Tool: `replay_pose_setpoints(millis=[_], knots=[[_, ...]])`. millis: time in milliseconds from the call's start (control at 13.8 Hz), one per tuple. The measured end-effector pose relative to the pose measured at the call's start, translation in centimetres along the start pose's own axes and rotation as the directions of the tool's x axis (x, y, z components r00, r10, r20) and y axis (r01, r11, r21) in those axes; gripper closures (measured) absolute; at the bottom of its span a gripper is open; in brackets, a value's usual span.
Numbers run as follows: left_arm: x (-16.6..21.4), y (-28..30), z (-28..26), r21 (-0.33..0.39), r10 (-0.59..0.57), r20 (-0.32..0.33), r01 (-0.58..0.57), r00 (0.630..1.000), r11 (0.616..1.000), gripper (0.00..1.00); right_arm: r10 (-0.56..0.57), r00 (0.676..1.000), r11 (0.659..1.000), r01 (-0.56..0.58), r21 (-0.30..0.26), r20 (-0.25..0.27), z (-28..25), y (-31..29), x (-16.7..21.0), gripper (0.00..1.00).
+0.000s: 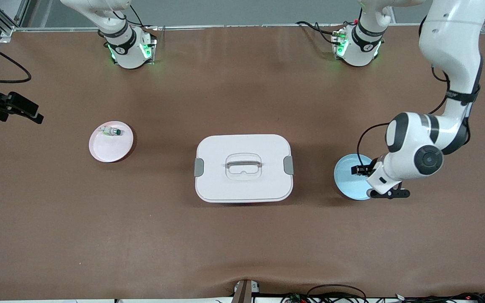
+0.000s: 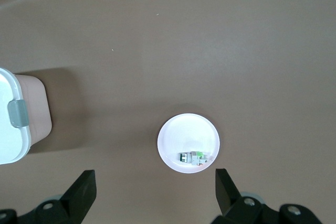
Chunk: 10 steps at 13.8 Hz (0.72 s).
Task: Transfer orange switch to right arm and place
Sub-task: 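Lift the switch with the left gripper while the right gripper reaches over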
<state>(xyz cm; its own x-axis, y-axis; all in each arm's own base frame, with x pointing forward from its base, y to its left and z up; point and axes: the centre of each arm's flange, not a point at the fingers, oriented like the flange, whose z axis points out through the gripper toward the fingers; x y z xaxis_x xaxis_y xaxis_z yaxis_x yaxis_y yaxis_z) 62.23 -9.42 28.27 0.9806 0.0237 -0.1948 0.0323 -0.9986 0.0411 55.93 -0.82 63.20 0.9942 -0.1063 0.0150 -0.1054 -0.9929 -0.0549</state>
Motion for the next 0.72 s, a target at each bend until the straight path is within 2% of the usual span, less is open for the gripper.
replay_pose_setpoints(millis=[145,290,507,725], knots=[[-1.3,0.7,-3.6,-0.049,-0.071,0.037,0.073,0.997,0.996,0.27,0.000,1.000,1.000,0.000,0.000,-0.003,0.0,0.0,0.0,0.00],[-2.4,1.5,-7.3,-0.088,-0.196,0.086,0.203,0.977,0.975,0.27,0.000,1.000,1.000,0.000,0.001,-0.009,-0.1,0.0,0.1,0.00],[-3.7,2.8,-12.4,-0.125,-0.396,0.153,0.415,0.906,0.901,0.27,-0.002,1.000,1.000,0.002,0.003,-0.010,0.2,-0.1,0.3,0.00],[-5.3,6.1,-16.7,-0.162,-0.463,0.186,0.492,0.867,0.855,0.27,-0.005,1.000,1.000,0.005,0.006,-0.025,-0.2,-0.3,0.5,0.00]])
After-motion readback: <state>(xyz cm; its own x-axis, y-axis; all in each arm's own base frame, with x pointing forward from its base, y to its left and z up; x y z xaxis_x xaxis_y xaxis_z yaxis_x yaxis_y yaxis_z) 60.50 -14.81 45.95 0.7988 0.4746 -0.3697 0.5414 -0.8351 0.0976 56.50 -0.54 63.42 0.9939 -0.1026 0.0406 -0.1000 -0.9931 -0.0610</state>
